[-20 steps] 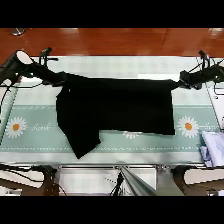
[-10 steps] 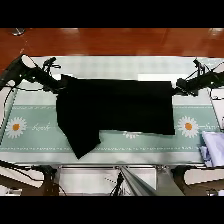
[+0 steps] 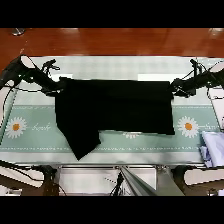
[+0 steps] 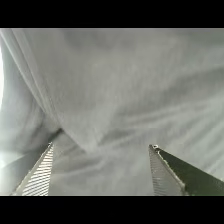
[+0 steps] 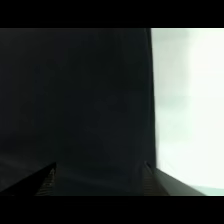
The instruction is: Fold the shirts.
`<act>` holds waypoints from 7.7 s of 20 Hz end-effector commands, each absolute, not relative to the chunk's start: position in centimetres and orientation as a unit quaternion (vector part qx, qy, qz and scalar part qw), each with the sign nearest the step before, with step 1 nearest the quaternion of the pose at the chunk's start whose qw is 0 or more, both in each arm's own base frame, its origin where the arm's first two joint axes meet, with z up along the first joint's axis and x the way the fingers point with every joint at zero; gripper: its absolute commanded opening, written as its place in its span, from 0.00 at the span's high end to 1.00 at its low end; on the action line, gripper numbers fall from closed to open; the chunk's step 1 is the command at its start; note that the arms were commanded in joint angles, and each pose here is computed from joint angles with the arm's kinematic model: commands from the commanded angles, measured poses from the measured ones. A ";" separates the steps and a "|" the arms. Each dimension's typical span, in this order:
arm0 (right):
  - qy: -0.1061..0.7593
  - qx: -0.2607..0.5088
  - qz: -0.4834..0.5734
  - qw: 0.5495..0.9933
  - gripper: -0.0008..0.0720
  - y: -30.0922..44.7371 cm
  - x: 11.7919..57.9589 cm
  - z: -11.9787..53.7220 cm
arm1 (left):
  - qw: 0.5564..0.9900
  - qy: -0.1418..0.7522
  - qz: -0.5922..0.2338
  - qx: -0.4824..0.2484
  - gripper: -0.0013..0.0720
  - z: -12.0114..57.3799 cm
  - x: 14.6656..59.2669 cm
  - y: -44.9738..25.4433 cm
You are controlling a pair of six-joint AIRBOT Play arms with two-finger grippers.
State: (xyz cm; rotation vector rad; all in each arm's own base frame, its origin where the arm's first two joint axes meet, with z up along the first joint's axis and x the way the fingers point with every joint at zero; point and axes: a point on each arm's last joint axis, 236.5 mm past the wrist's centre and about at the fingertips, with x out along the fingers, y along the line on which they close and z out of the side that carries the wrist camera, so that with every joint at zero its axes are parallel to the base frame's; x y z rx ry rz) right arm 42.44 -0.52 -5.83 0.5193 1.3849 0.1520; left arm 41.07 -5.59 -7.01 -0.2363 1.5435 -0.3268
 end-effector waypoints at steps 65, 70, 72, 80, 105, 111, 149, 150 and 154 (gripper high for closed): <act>0.702 0.308 0.087 0.636 0.96 3.4 27.1 -8.4 | 0.667 0.640 -0.180 -0.337 0.95 -8.8 24.0 -12.5; 0.659 0.279 0.085 0.693 0.96 1.3 32.0 -4.6 | 0.743 0.557 -0.213 -0.305 0.95 -1.2 32.4 -11.0; 0.623 0.285 0.081 0.724 0.96 0.8 34.7 -3.2 | 0.759 0.535 -0.212 -0.306 0.95 1.4 35.4 -10.8; 0.541 0.344 0.086 0.763 0.96 -0.2 44.2 -1.5 | 0.758 0.527 -0.192 -0.332 0.95 0.9 45.8 -9.3; 0.568 0.416 0.042 0.709 0.15 -6.1 45.5 -8.4 | 0.819 0.499 -0.042 -0.280 0.03 2.6 42.7 3.0; 0.599 0.391 0.102 0.692 0.29 0.3 45.9 -9.9 | 0.852 0.454 -0.083 -0.247 0.03 5.8 39.2 -2.8; 0.410 0.225 0.143 0.872 0.96 6.3 26.4 18.8 | 0.631 0.590 -0.492 -0.106 0.95 -2.0 24.8 -53.6; 0.412 0.225 0.154 0.869 0.96 7.0 26.6 18.7 | 0.642 0.594 -0.471 -0.114 0.95 -1.3 27.4 -51.7; 0.422 0.224 0.213 0.852 0.96 11.5 28.5 18.1 | 0.734 0.560 -0.377 -0.075 0.95 4.1 37.8 -37.8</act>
